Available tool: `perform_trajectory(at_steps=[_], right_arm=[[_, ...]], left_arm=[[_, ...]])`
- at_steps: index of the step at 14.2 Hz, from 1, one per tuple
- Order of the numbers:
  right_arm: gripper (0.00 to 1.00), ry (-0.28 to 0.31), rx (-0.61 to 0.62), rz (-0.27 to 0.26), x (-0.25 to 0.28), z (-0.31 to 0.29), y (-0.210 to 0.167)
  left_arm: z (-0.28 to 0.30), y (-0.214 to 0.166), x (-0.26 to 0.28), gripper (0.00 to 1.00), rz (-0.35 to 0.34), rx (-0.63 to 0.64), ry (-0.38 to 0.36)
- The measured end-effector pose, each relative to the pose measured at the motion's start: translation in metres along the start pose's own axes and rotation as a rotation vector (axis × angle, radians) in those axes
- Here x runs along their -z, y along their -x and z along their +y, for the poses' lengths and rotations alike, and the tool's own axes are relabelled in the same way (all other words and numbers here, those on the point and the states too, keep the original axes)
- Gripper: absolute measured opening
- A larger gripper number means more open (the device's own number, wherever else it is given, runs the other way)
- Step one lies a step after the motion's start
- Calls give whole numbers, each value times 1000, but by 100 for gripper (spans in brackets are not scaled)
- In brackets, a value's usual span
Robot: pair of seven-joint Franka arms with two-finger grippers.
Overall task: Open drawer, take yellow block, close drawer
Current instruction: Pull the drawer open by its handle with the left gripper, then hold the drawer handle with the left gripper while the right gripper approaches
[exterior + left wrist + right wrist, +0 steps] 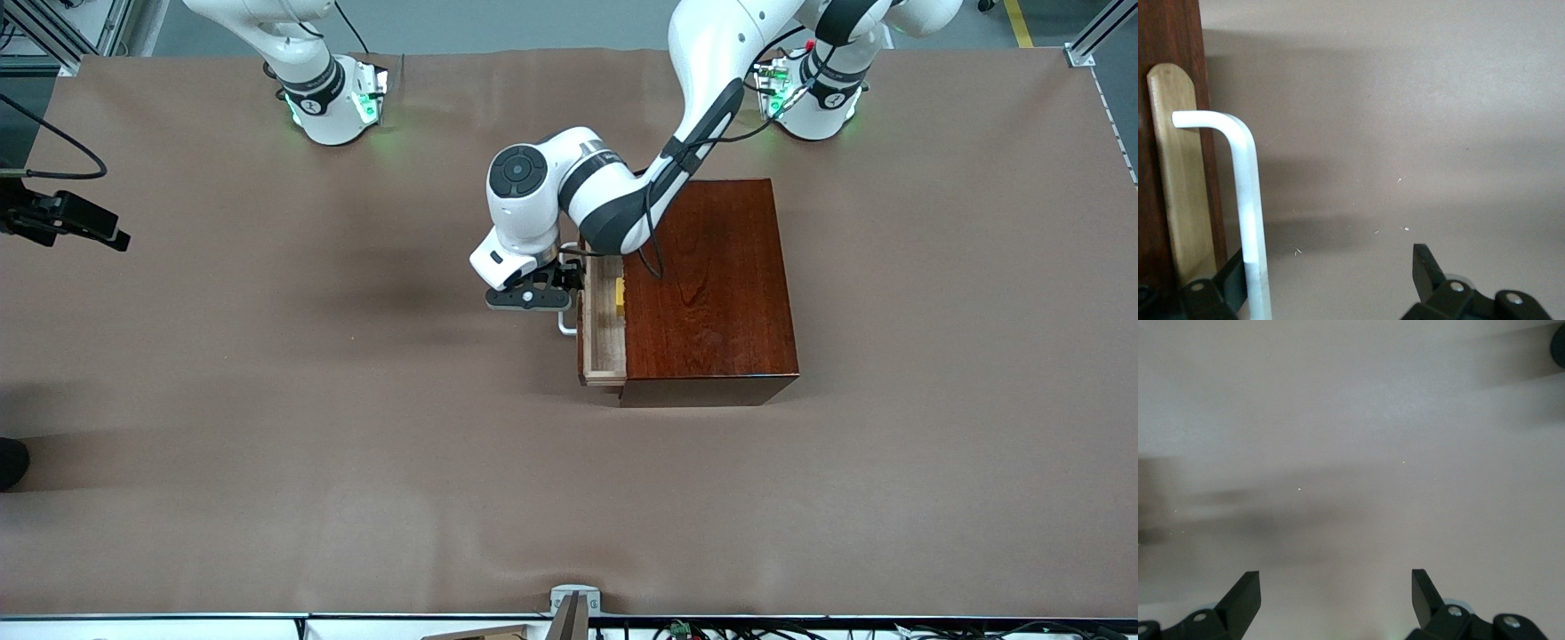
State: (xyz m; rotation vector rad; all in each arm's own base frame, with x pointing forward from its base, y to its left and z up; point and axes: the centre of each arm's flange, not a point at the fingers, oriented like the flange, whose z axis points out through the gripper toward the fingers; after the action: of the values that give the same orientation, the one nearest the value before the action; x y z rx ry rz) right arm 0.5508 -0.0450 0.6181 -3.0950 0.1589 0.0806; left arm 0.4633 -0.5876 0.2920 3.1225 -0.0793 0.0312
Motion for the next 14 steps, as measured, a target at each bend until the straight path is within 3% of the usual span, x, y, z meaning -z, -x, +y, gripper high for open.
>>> perform_trajectory(at_steps=[14], right_arm=[[100, -1, 47, -33, -32, -29, -20]], left_arm=[[18, 1, 22, 100, 18, 6, 85]])
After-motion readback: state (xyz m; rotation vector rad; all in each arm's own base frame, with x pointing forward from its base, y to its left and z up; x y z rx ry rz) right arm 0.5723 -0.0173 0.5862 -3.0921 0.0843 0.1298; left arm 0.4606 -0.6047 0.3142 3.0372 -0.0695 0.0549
